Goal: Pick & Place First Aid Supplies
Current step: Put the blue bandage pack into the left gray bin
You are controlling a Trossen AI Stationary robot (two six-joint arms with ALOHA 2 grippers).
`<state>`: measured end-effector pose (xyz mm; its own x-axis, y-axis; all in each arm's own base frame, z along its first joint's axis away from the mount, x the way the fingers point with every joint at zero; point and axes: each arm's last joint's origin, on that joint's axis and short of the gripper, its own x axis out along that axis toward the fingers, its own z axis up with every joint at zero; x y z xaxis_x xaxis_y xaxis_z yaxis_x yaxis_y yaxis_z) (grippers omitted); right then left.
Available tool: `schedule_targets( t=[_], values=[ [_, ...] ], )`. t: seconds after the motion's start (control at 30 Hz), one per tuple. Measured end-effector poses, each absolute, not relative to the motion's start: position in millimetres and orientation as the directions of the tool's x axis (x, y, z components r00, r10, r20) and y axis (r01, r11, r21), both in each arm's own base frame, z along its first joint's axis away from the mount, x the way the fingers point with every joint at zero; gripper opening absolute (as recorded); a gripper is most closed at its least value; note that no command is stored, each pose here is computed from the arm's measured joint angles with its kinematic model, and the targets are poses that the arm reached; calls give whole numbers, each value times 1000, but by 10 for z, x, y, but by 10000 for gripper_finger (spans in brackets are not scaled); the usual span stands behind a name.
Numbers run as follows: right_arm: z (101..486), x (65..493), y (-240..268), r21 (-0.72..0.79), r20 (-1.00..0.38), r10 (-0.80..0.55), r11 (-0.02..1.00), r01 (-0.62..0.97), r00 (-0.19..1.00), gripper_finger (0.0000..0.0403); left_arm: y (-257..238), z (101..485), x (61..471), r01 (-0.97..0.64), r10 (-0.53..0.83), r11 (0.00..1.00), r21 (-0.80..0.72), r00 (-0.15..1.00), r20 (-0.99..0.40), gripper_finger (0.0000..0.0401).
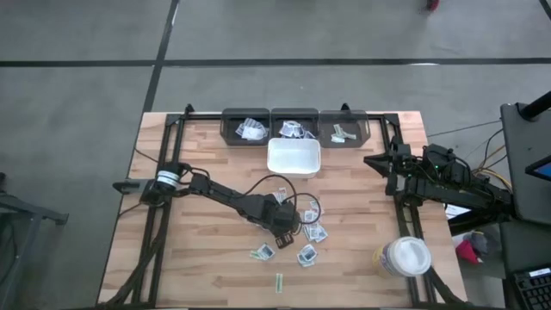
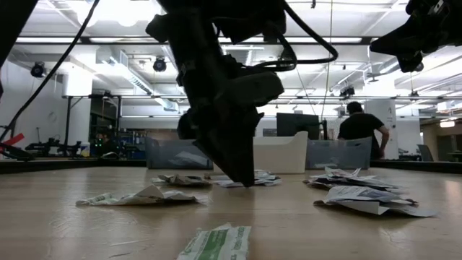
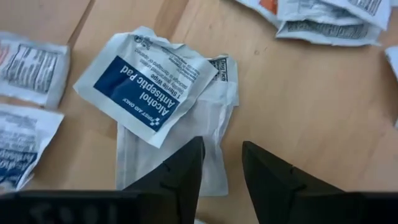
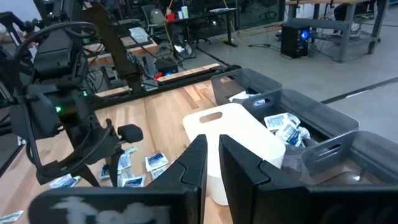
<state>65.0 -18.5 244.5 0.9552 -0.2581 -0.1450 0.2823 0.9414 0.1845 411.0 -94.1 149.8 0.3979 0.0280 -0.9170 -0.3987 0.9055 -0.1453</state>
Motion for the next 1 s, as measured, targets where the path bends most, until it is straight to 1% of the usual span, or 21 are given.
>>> schedule_targets(
  t=[0.17, 0.47, 0.53, 0.7, 0.8, 0.93, 1.0],
  values=[
    [2444, 650, -186, 185, -145, -258, 941, 283, 955, 38, -956, 1412, 4045, -429, 54, 895, -125, 381, -923, 118],
    [2445, 650, -185, 184, -145, -258, 941, 283, 955, 38, -961, 1388, 4053, -440, 76, 890, -118, 399, -914, 23],
    [2444, 650, -186, 184, -145, -259, 941, 283, 955, 38, -963, 1384, 4059, -439, 74, 890, -122, 404, -912, 7],
    [2444, 650, -186, 184, -145, -259, 941, 283, 955, 38, -961, 1385, 4064, -445, 77, 886, -125, 409, -909, 6],
    [2444, 650, -186, 184, -145, -259, 941, 283, 955, 38, -962, 1462, 4091, -433, 54, 889, -150, 425, -904, 2],
    [2445, 649, -186, 184, -145, -259, 941, 283, 955, 38, -947, 1636, 4119, -360, -38, 907, -219, 447, -894, 0],
    [2445, 650, -186, 184, -145, -259, 941, 283, 955, 38, -931, 1807, 4106, -313, -111, 908, -278, 461, -880, 0]
  ],
)
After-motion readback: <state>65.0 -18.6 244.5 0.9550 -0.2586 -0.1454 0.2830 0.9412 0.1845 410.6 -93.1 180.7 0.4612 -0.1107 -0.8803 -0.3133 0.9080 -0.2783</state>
